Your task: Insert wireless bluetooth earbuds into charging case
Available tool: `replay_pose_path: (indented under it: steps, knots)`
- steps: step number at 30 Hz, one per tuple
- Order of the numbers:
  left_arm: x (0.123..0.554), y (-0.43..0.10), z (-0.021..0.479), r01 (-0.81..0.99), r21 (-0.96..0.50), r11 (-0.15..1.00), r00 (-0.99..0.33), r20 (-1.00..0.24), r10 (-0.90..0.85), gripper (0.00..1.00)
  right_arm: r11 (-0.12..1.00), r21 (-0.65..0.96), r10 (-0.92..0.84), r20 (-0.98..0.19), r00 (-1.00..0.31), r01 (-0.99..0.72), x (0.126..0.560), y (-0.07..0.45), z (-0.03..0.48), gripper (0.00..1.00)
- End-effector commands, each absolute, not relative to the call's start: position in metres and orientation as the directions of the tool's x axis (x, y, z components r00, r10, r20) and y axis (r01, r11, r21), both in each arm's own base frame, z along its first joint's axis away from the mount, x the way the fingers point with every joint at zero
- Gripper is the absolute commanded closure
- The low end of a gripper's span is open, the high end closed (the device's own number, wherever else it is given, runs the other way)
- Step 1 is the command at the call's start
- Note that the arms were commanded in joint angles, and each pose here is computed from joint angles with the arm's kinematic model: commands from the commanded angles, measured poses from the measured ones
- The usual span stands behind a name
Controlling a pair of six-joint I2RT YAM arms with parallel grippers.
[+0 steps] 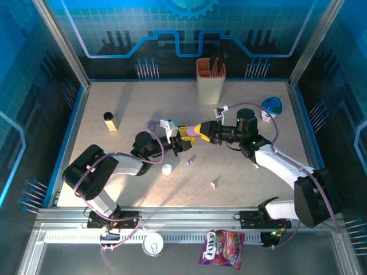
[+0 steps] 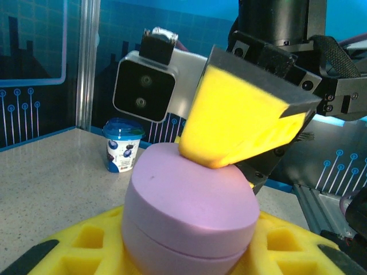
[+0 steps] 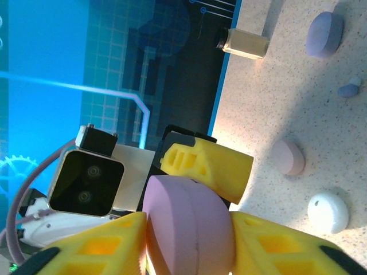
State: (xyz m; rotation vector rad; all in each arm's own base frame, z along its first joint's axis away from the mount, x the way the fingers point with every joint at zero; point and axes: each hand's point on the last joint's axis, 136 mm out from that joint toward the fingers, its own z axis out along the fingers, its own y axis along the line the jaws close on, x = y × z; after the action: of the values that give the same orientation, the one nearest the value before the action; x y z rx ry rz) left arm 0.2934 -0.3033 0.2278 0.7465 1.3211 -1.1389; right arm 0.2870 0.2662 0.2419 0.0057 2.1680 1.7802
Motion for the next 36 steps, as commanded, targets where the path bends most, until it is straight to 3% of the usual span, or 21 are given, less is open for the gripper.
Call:
replay_pose_path:
  steps: [1,7,14,20,36]
  knots:
    - [0.289,-0.307,0.246,0.945,-0.149,0.291,-0.080,-0.968,-0.237,0.68,0.193,0.952,0.194,-0.277,-0.941,-0.240,0.282,0.270,0.248,0.73]
    - [0.289,-0.307,0.240,0.944,-0.149,0.295,-0.082,-0.971,-0.226,0.63,0.233,0.942,0.233,-0.295,-0.927,-0.242,0.289,0.261,0.243,0.86]
    - [0.290,-0.300,0.230,0.928,-0.145,0.343,-0.074,-0.975,-0.212,0.19,0.383,0.905,0.337,-0.322,-0.885,-0.184,0.305,0.229,0.214,0.88]
    - [0.292,-0.286,0.216,0.889,-0.157,0.431,-0.076,-0.977,-0.199,0.04,0.569,0.821,0.423,-0.335,-0.842,-0.042,0.316,0.193,0.160,0.87]
    - [0.297,-0.258,0.193,0.802,-0.163,0.574,-0.084,-0.983,-0.161,0.01,0.674,0.733,0.390,-0.248,-0.887,0.091,0.333,0.200,0.060,0.83]
